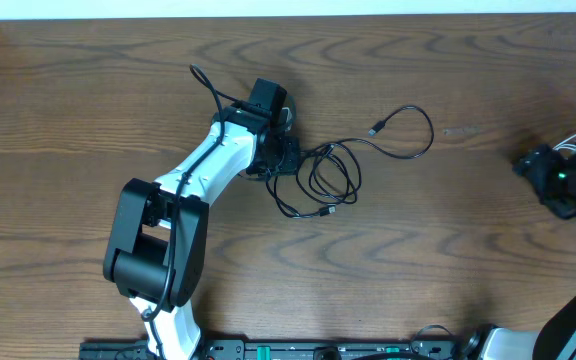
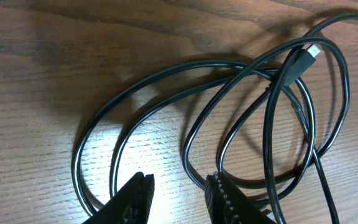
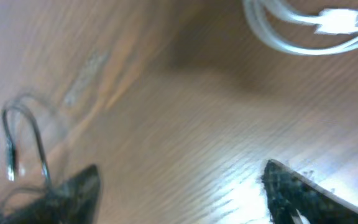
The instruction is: Untangle cables
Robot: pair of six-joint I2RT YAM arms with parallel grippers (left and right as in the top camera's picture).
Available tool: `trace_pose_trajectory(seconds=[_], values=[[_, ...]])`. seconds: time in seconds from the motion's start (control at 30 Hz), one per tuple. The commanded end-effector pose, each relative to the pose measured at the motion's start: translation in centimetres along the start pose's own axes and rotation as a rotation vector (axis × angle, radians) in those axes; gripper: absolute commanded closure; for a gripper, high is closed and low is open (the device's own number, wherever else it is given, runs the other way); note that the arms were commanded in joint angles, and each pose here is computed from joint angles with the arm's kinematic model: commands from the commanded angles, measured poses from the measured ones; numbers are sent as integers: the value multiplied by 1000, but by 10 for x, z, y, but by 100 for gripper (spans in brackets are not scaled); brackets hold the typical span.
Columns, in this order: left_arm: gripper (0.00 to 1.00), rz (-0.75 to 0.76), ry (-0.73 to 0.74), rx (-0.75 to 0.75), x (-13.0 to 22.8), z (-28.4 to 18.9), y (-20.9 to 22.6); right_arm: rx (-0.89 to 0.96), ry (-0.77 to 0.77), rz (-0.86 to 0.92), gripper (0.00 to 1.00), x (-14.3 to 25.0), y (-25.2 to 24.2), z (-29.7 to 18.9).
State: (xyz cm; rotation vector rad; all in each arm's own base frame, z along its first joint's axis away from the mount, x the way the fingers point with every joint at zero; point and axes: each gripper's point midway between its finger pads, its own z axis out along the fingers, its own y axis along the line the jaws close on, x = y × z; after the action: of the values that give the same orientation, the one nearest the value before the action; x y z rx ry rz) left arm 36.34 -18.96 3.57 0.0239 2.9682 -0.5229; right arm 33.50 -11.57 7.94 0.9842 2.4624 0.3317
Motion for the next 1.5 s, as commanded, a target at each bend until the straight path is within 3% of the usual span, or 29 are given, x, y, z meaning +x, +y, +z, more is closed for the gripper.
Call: trace_pose_trajectory(seconds=[0.0,0.07,0.1,0.2,0.43,0.5,0.57,0.63,0.77,0.93,1.2,1.47], values=[[67,-6,13,-21,3,6,6,-43,41,-57,53,16,24,9],[68,-6,13,-21,2,6,6,-66,38,-101,83,20,39,11],[74,-6,13,-21,3,6,6,-80,34,-124,96,21,47,12],[92,-6,13,-21,2,6,6,-119,22,-186,99,26,70,15],[92,-6,-4,-63,0,5,14,-221,20,-340,99,52,128,18],[91,-7,-21,-109,-3,5,22,-246,27,-381,93,63,142,18],[79,-32,-25,-134,-3,4,26,-273,32,-421,75,73,157,18],[69,-64,-28,-155,-3,4,30,-310,41,-465,63,86,173,17],[57,-65,-32,-173,-3,3,33,-455,68,-598,49,115,211,7],[53,-78,-28,-177,-3,2,38,-586,104,-688,44,149,244,-5],[52,-161,-24,-182,-6,-4,56,-614,196,-778,41,198,258,3],[52,-149,-17,-186,-5,-4,58,-647,414,-801,40,257,250,31]])
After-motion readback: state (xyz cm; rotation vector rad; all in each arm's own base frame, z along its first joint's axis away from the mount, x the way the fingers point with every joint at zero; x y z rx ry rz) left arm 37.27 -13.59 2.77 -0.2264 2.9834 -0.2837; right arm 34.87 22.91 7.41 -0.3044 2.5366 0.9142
